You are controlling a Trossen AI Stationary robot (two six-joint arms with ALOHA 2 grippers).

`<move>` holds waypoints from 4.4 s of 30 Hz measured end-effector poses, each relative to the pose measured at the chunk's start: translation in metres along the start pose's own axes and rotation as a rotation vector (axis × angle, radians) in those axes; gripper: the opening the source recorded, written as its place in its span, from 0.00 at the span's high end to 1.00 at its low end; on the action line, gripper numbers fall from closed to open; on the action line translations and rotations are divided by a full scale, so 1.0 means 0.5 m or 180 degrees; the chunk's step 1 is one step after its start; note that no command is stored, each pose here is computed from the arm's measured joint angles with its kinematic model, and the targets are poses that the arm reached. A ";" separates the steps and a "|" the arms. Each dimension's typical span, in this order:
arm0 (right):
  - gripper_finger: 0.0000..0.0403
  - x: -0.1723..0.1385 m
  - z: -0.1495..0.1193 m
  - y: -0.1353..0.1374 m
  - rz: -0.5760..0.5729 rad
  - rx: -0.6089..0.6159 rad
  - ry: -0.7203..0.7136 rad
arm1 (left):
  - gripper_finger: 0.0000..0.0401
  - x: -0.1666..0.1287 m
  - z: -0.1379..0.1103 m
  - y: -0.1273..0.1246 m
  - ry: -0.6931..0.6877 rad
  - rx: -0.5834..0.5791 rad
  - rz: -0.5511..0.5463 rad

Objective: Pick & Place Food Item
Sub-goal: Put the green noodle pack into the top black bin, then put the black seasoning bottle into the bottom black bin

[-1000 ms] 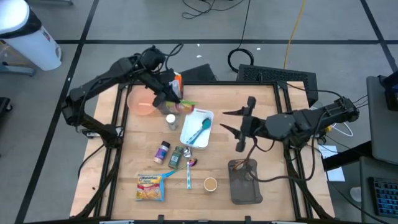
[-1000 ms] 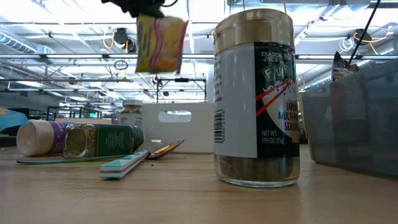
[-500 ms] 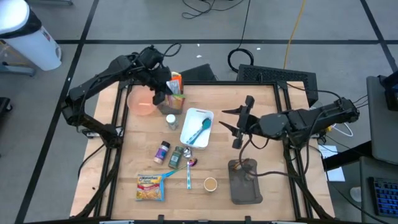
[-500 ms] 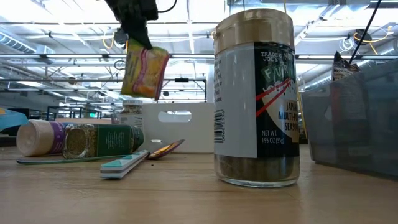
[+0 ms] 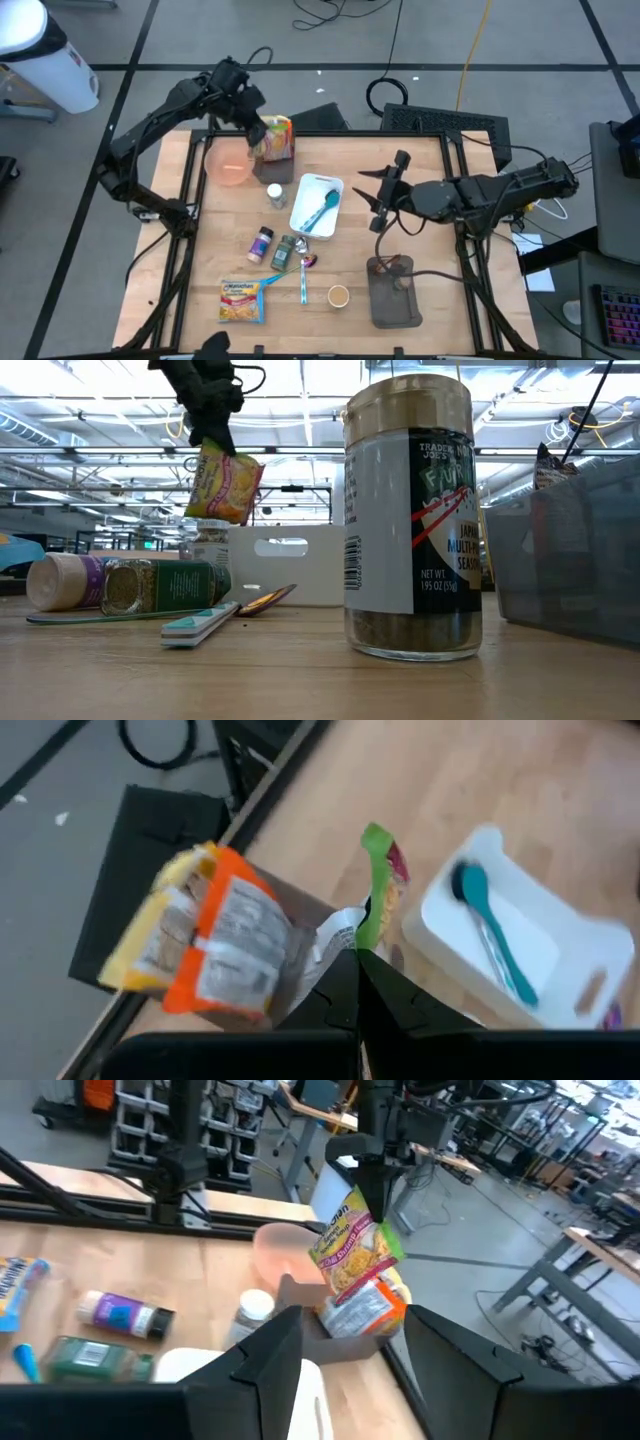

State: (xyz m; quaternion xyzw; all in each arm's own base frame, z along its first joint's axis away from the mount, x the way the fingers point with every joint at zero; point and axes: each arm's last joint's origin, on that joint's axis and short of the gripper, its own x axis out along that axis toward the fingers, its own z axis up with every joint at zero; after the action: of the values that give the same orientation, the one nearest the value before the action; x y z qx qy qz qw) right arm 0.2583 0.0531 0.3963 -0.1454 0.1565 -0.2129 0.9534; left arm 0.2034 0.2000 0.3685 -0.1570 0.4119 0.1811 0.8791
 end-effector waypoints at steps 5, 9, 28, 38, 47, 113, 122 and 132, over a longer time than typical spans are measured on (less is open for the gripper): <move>0.58 0.016 -0.004 -0.022 -0.0146 -0.0060 0.0060 | 1.00 0.003 0.015 0.005 -0.0228 -0.0074 0.0043; 0.58 0.025 -0.006 -0.042 -0.0260 -0.0085 0.0093 | 1.00 0.026 0.024 0.004 -0.0214 -0.0120 0.0087; 0.58 0.022 -0.005 -0.103 -0.0246 -0.0094 0.0026 | 1.00 0.156 -0.049 0.028 0.0207 -0.0336 0.0037; 0.58 0.026 -0.007 -0.110 -0.0295 -0.0074 0.0045 | 1.00 0.165 -0.037 0.028 -0.0098 -0.0299 -0.0086; 0.58 0.035 -0.011 -0.124 -0.0236 0.0045 0.0047 | 1.00 0.174 -0.054 0.041 -0.0019 -0.0178 0.0032; 0.58 0.049 -0.019 -0.153 -0.0297 0.0055 0.0091 | 0.67 0.028 0.012 0.049 0.0222 -0.0029 0.0592; 0.58 0.049 -0.019 -0.153 -0.0301 0.0032 0.0095 | 0.67 -0.092 -0.043 -0.028 0.0810 -0.0435 0.0426; 0.58 0.078 -0.054 -0.130 -0.0331 0.0423 -0.0073 | 0.67 -0.166 -0.132 -0.148 0.0171 -0.0677 0.0144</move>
State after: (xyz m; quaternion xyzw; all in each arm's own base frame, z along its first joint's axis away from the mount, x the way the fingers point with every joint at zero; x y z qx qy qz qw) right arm 0.2589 -0.0266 0.3851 -0.0921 0.1234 -0.2704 0.9504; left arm 0.1431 0.0910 0.4026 -0.2448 0.4172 0.2394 0.8418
